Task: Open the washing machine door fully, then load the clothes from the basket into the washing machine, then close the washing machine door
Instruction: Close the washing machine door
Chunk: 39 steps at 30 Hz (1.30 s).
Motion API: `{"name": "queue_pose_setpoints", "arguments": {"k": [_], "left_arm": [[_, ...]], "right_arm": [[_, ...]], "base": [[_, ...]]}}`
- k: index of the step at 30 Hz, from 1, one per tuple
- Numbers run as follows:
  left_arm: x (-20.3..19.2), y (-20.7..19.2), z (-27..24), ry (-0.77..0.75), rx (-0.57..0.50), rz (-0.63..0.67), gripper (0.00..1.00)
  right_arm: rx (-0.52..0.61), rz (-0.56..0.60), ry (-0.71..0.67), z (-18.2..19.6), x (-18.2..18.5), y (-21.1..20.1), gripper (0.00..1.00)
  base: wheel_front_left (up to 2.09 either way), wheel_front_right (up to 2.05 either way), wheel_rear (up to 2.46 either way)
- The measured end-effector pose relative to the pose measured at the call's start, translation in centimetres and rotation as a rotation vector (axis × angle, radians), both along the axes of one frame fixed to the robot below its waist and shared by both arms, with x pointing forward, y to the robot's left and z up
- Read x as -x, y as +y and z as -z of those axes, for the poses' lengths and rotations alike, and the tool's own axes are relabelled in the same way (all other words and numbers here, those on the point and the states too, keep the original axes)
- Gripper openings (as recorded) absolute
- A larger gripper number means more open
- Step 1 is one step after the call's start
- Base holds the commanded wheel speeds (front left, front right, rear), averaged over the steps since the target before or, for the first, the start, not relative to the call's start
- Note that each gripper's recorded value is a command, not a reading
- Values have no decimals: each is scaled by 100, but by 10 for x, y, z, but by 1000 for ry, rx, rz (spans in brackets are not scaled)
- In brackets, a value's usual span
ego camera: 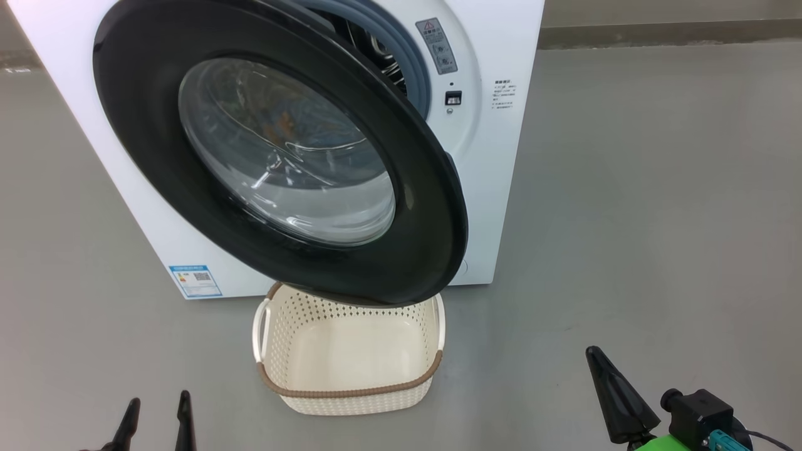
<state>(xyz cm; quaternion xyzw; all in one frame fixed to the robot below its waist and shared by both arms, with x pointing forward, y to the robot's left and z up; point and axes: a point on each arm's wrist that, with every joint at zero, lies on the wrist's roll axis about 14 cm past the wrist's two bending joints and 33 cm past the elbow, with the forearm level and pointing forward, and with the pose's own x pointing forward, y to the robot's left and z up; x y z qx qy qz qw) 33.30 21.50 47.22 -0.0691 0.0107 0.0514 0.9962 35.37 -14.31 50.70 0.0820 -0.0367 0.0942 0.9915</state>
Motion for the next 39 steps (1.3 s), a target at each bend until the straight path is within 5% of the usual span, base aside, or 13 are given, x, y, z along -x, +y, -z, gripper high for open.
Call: {"name": "queue_pose_setpoints", "arguments": {"k": [26,39], "left_arm": [[-3,11,9,30,15,-33,100],[-27,15,31,91,16,-34,100]], "right_arm": [[-9,-48,-11,-3,-39,18,0],[9,-80,-305,-90,-112,33,0]], "base": [[0,0,0],[0,0,0]]}}
